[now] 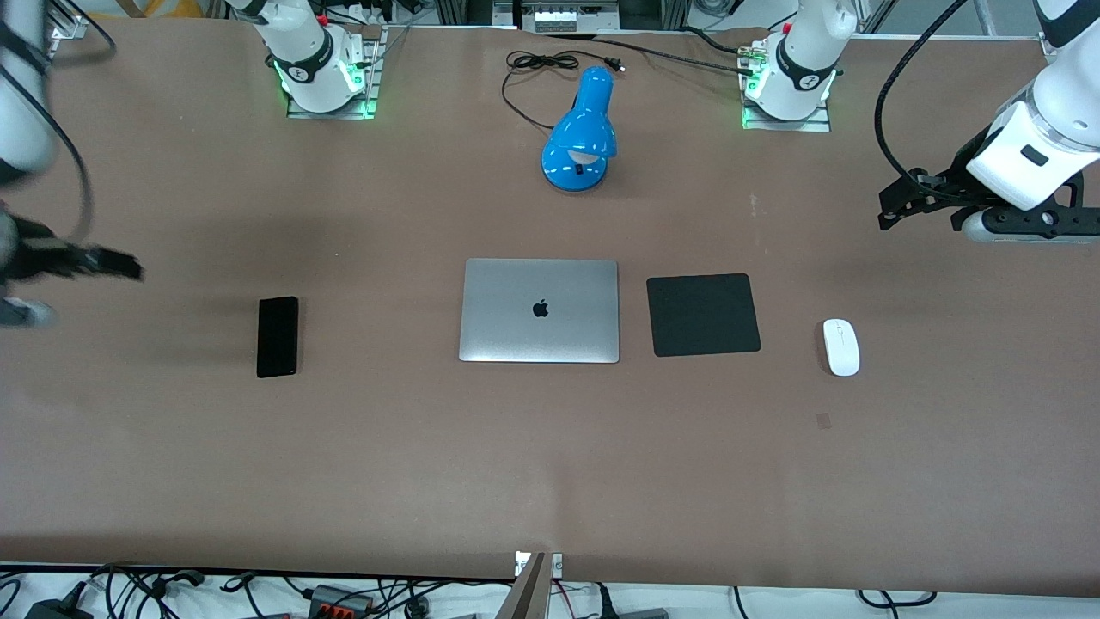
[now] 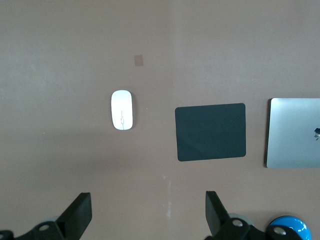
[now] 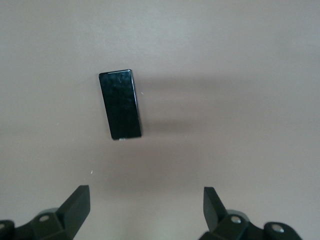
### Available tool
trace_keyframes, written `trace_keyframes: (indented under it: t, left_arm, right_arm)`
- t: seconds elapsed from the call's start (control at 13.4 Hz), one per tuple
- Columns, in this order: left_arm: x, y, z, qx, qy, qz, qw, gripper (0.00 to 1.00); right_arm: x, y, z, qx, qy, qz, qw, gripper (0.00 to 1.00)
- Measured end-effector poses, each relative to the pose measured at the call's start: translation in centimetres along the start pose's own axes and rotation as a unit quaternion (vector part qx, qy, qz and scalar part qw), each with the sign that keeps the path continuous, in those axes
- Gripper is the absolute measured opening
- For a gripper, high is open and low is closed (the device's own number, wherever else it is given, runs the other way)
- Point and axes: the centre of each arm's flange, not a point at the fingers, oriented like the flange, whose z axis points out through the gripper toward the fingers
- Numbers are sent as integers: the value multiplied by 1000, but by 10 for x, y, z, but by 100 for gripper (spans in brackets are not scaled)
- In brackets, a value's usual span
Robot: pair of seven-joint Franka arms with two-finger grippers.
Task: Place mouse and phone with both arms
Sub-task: 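Reach the right gripper to the phone while the left gripper reaches the mouse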
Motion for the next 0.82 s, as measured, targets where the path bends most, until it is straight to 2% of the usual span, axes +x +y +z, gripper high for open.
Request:
trace_keyframes:
  t: [0.15,0.22,0.52,0.82]
  left_arm:
    - [-2,-4,11,3,-29,-3,1000,100]
    - [-1,-4,18,5,-44,-4,999,100]
    - [18,-10,44,8,-68,-11,998,100]
    - [62,-33,120,12,-111,-27,993,100]
  right_arm:
    - [32,-31,68,-5,-26,-20,999,100]
    - [45,-47,100,-9,-29,-18,999,100]
    - [59,-90,198,-19,-3,-17,1000,100]
    - [46,-86,238,-19,-4,-15,1000,100]
